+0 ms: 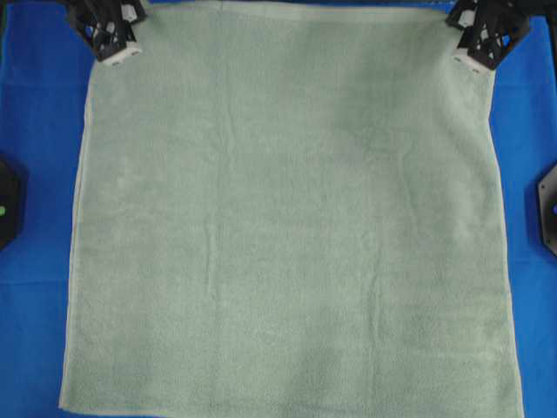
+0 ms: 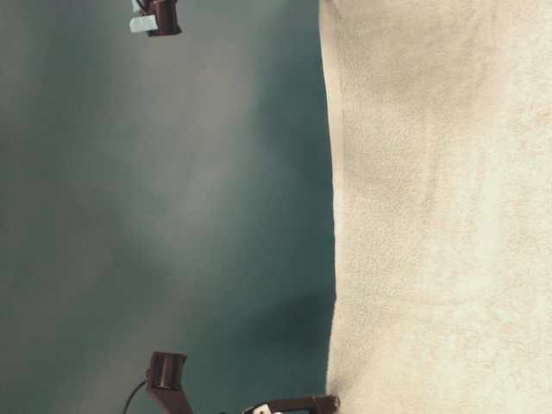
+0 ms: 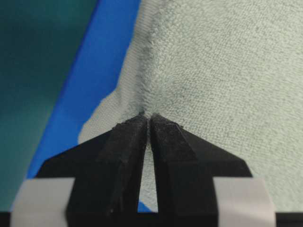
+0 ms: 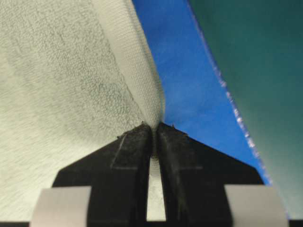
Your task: Fold a bath towel.
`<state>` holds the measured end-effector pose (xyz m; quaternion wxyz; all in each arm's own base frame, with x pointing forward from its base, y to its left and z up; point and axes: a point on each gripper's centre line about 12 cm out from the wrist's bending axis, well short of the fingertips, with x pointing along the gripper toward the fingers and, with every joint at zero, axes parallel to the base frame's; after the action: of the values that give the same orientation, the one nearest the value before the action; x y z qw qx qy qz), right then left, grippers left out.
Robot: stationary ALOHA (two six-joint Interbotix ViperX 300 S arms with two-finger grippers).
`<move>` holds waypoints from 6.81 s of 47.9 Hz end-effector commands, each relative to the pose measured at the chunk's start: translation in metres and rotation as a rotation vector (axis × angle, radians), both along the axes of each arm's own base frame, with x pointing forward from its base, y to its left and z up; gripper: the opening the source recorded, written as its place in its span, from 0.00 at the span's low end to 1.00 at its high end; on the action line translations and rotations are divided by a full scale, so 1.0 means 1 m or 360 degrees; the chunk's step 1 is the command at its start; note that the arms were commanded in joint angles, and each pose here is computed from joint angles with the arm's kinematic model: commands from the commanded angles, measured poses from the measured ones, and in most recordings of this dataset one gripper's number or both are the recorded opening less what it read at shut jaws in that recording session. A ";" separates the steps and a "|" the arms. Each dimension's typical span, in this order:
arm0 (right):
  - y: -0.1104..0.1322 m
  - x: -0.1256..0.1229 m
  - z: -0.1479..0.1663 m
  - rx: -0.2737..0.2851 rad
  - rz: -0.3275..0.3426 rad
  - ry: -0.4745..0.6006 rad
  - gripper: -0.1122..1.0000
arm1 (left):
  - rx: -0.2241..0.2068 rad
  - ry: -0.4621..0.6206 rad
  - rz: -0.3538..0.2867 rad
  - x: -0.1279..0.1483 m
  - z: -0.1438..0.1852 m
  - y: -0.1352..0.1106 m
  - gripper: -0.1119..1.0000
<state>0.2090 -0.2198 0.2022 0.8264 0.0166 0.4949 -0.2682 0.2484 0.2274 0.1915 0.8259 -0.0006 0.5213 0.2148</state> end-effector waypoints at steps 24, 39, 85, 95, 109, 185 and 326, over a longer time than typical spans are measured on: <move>0.145 0.032 -0.012 0.0408 0.0210 -0.0069 0.16 | -0.0279 -0.0012 -0.0302 0.012 -0.018 -0.154 0.13; 0.291 0.043 -0.021 0.0768 0.0370 -0.0057 0.16 | -0.0622 -0.0046 -0.0379 0.002 -0.030 -0.288 0.13; 0.484 0.017 -0.058 0.1039 0.0314 0.0202 0.16 | -0.0911 -0.0038 -0.0789 0.012 -0.042 -0.477 0.13; 0.481 0.015 -0.063 0.1063 0.0259 0.0188 0.16 | -0.0932 -0.0074 -0.0797 0.015 -0.045 -0.479 0.13; 0.471 0.020 -0.063 0.1037 0.0226 0.0177 0.17 | -0.0935 -0.0111 -0.0785 0.025 -0.037 -0.476 0.49; 0.242 -0.027 -0.114 0.0547 -0.0144 0.0182 0.62 | -0.0518 0.0082 -0.0263 -0.026 -0.112 -0.251 0.61; 0.143 -0.021 0.138 -0.0438 -0.0480 -0.0217 0.21 | -0.0394 -0.0303 -0.0604 0.123 0.170 -0.437 0.18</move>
<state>0.1745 -0.0709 0.3492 0.8135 0.0131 0.3787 -0.4412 0.3800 -0.2261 0.3562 0.8913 -0.0188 0.4523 -0.0262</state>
